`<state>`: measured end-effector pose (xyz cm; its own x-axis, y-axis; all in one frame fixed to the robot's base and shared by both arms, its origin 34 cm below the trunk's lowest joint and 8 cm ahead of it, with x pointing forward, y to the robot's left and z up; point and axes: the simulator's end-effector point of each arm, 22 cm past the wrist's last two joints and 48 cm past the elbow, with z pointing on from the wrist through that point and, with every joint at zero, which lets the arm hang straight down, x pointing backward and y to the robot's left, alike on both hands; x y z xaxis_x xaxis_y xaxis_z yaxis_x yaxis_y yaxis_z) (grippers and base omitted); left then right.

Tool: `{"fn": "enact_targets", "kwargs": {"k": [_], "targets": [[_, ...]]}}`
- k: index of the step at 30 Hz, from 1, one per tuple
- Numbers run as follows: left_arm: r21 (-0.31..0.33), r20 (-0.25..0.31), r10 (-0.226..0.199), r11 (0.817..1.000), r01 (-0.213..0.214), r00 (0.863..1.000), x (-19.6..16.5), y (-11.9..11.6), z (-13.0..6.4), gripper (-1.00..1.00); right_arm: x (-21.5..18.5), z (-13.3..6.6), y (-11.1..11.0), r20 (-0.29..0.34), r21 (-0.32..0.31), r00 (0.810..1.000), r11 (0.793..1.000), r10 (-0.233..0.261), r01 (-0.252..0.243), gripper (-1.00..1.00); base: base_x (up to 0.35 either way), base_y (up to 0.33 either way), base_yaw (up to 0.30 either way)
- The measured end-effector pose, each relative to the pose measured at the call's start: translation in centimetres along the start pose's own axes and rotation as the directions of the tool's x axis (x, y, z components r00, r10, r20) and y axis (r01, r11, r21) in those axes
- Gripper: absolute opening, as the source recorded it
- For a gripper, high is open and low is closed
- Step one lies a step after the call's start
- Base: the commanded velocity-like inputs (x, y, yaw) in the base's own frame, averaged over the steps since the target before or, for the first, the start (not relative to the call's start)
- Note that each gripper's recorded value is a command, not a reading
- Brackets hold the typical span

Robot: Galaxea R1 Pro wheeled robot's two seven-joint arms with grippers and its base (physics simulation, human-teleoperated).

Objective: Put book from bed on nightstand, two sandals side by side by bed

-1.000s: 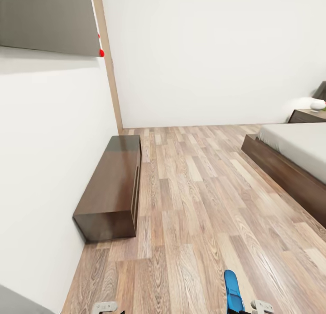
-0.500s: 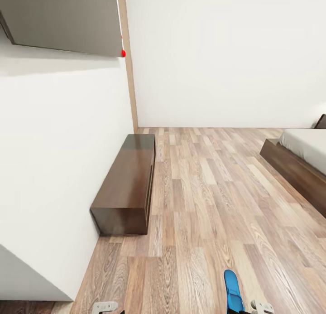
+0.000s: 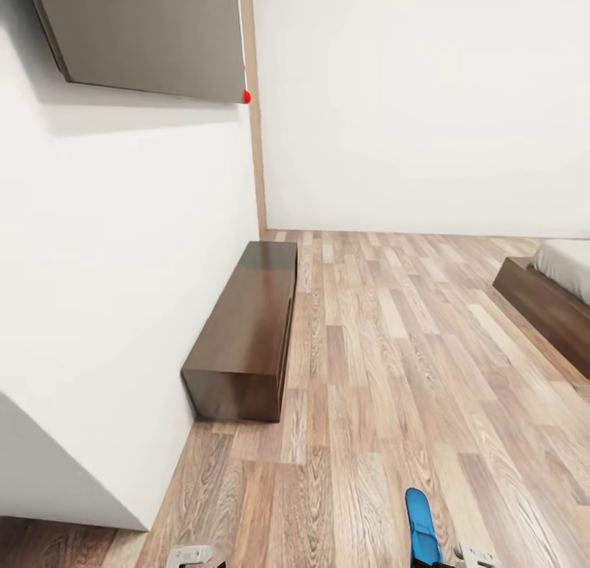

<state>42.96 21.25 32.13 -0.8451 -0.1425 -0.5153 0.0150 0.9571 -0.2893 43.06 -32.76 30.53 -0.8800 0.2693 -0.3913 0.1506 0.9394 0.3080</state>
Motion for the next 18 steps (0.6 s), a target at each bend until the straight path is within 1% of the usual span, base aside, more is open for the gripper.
{"fn": "enact_targets", "kwargs": {"k": [18], "targets": [[-0.001,-0.004,-0.001,1.000,0.001,1.000,0.18,0.04,0.04,1.00,0.19,0.05,-0.14,-0.004,0.005,1.000,1.000,0.000,0.000,-1.00,0.000,0.000,0.288]]}}
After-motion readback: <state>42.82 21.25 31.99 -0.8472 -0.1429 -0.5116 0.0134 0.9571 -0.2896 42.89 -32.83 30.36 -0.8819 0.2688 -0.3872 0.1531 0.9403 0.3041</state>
